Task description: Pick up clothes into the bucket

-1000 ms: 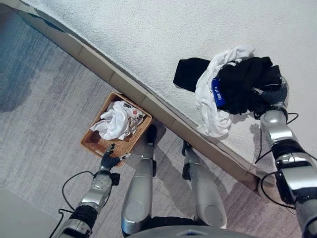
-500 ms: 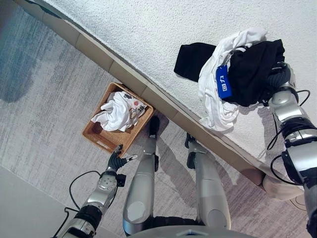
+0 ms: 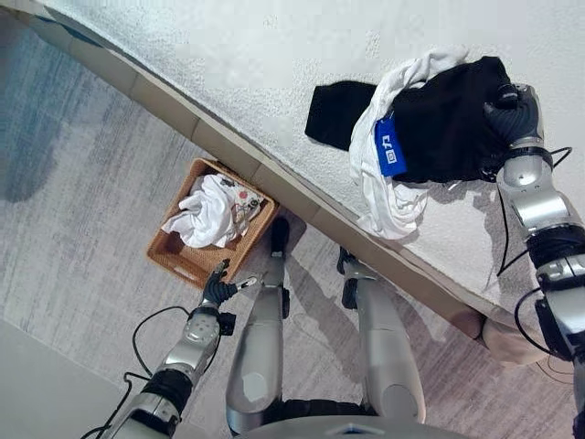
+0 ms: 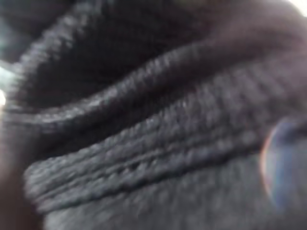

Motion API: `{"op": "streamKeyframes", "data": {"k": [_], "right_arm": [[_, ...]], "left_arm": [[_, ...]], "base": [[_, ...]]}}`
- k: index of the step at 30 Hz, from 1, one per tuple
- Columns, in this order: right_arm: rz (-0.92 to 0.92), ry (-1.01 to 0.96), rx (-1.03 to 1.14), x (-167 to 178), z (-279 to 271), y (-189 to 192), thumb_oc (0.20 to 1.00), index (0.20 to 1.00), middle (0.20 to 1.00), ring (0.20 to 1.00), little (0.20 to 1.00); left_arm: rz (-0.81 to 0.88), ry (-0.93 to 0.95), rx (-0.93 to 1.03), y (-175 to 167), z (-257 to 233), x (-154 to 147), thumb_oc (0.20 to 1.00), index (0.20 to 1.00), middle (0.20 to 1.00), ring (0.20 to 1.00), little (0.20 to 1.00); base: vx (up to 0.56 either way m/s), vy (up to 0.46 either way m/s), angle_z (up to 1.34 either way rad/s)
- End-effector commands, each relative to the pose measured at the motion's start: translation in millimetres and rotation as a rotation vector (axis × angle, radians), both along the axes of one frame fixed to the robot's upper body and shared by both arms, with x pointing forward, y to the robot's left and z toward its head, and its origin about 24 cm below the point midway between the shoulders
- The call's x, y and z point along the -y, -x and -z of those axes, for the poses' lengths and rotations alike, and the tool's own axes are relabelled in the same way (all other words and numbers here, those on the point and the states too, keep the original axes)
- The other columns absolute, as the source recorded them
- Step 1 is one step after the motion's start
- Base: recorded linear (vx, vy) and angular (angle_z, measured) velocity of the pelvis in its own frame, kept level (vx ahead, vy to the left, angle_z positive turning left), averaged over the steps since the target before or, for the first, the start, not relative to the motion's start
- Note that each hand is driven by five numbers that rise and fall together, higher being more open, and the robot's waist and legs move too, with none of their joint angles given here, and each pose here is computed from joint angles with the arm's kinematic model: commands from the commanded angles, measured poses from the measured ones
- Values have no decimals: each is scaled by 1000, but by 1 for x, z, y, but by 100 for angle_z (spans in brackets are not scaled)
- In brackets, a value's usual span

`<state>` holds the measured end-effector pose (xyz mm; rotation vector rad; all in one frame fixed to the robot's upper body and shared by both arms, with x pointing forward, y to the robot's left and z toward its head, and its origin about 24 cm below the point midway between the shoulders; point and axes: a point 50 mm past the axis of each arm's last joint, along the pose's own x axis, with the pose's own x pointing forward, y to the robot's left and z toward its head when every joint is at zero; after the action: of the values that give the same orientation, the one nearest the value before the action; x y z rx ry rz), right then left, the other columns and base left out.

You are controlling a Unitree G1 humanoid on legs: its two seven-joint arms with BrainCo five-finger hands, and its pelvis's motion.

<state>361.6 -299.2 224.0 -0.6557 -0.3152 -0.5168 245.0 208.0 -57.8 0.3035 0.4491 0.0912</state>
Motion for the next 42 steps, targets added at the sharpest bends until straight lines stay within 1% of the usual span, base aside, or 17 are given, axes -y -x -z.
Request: {"op": "streamKeyframes", "data": {"k": [1, 3, 4, 6, 7, 10, 13, 14, 16, 20, 21, 22, 26, 29, 34, 36, 42], "right_arm": [[51, 58, 325, 11, -67, 27, 200, 200, 200, 200, 200], [84, 102, 420, 14, -83, 40, 200, 200, 200, 200, 200], [85, 101, 420, 14, -83, 41, 200, 200, 200, 200, 200], [91, 114, 490, 16, -92, 54, 200, 200, 200, 200, 200], [92, 113, 490, 16, -92, 54, 200, 200, 200, 200, 200], [75, 110, 531, 14, -93, 62, 200, 200, 200, 200, 200], [32, 128, 518, 12, -92, 68, 200, 200, 200, 200, 200], [0, 148, 486, 12, -88, 70, 200, 200, 200, 200, 200], [-17, 152, 473, 11, -86, 71, 200, 200, 200, 200, 200], [-124, 151, 401, 0, -77, 67, 200, 200, 200, 200, 200], [-188, 157, 357, -8, -74, 62, 200, 200, 200, 200, 200], [-189, 157, 356, -8, -74, 62, 200, 200, 200, 200, 200], [-318, 207, 269, -33, -73, 50, 200, 200, 200, 200, 200], [-406, 245, 211, -52, -74, 41, 200, 200, 200, 200, 200], [-468, 352, 104, -76, -73, 26, 200, 200, 200, 200, 200], [-492, 390, 73, -84, -74, 23, 200, 200, 200, 200, 200], [-633, 362, 29, -112, -64, 19, 200, 200, 200, 200, 200]], "left_arm": [[-25, -41, -18, 6, 4, -9, 1000, 1000, 1000, 1000, 1000], [-47, -49, -2, 7, 1, -15, 1000, 1000, 1000, 1000, 1000], [-46, -50, -2, 7, 1, -16, 1000, 1000, 1000, 1000, 1000], [-87, -12, 49, 1, -9, -21, 1000, 1000, 1000, 1000, 1000], [-86, -13, 50, 1, -9, -21, 1000, 1000, 1000, 1000, 1000], [-87, -7, 140, -11, -29, -24, 1000, 1000, 1000, 1000, 1000], [-68, 39, 266, -23, -57, -24, 1000, 1000, 1000, 1000, 1000], [-26, 69, 350, -30, -77, -22, 1000, 1000, 1000, 1000, 1000], [0, 76, 373, -32, -84, -19, 1000, 1000, 1000, 1000, 1000], [149, 122, 503, -42, -120, 1, 1000, 1000, 1000, 1000, 1000], [238, 139, 554, -46, -137, 14, 1000, 1000, 1000, 1000, 1000], [237, 139, 553, -46, -137, 14, 1000, 1000, 1000, 1000, 1000], [416, 103, 627, -55, -166, 40, 1000, 1000, 1000, 1000, 1000], [503, 87, 645, -61, -178, 58, 1000, 1000, 1000, 1000, 1000], [603, 71, 667, -70, -191, 82, 1000, 1000, 1000, 1000, 1000], [623, 72, 667, -71, -193, 87, 1000, 1000, 1000, 1000, 1000], [684, 90, 600, -79, -185, 111, 1000, 1000, 1000, 1000, 1000]], "base": [[0, 0, 0], [0, 0, 0], [17, 12, 3], [42, 16, 3], [46, 14, 0], [41, 10, 1], [84, 12, 2], [90, 21, -2], [86, 27, -3], [114, 25, 0], [110, 14, -3], [109, 8, -2], [87, 1, -2], [94, -8, -12], [65, 4, -16], [63, 13, -11], [38, 8, -2]]}}
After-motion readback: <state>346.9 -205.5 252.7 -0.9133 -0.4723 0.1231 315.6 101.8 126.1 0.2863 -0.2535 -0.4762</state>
